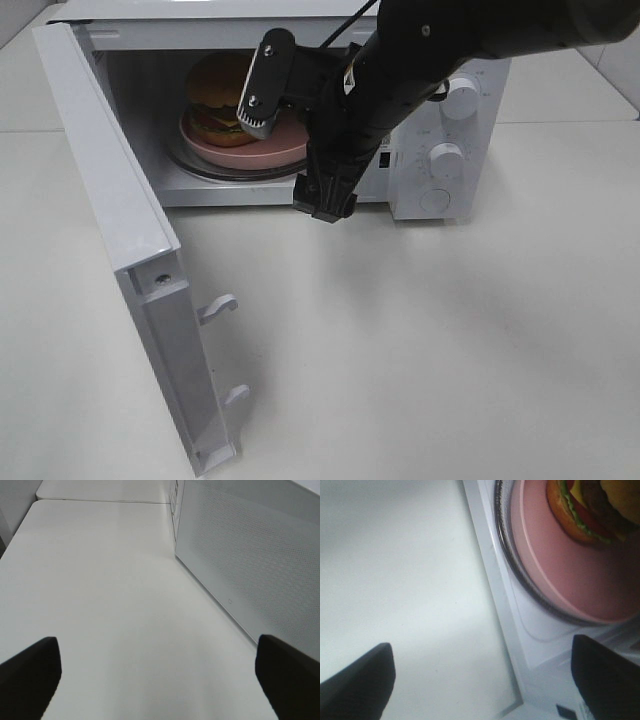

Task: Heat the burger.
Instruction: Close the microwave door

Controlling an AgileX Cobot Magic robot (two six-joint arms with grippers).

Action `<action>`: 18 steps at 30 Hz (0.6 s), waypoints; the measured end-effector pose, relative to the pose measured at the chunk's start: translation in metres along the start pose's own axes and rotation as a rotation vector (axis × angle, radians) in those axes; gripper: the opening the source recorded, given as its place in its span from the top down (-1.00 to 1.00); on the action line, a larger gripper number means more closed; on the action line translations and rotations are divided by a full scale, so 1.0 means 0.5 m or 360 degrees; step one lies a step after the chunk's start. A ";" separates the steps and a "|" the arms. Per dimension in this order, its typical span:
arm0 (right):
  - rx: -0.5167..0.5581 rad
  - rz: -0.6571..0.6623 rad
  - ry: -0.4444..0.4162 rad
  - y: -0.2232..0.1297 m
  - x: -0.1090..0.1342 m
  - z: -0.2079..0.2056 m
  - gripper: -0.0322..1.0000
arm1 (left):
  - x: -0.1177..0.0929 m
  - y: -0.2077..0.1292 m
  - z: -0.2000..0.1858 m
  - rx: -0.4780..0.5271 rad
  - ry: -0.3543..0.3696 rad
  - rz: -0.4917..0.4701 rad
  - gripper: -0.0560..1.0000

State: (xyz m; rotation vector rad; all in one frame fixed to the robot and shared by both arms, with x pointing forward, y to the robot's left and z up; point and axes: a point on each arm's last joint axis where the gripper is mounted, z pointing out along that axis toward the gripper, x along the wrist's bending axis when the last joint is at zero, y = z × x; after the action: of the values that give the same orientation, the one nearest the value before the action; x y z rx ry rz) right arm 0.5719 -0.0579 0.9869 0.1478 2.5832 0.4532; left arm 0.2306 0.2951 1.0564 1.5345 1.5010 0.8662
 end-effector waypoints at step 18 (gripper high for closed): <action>0.0363 0.0944 0.0100 -0.033 0.008 -0.120 -0.58 | 0.000 0.000 0.000 0.0000 0.0000 0.0000 -0.95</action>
State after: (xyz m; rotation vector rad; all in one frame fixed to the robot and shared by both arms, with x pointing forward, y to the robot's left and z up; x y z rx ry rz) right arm 0.5382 -0.0899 1.0284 1.0081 2.6135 0.3651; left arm 0.2306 0.2951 1.0564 1.5345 1.5010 0.8662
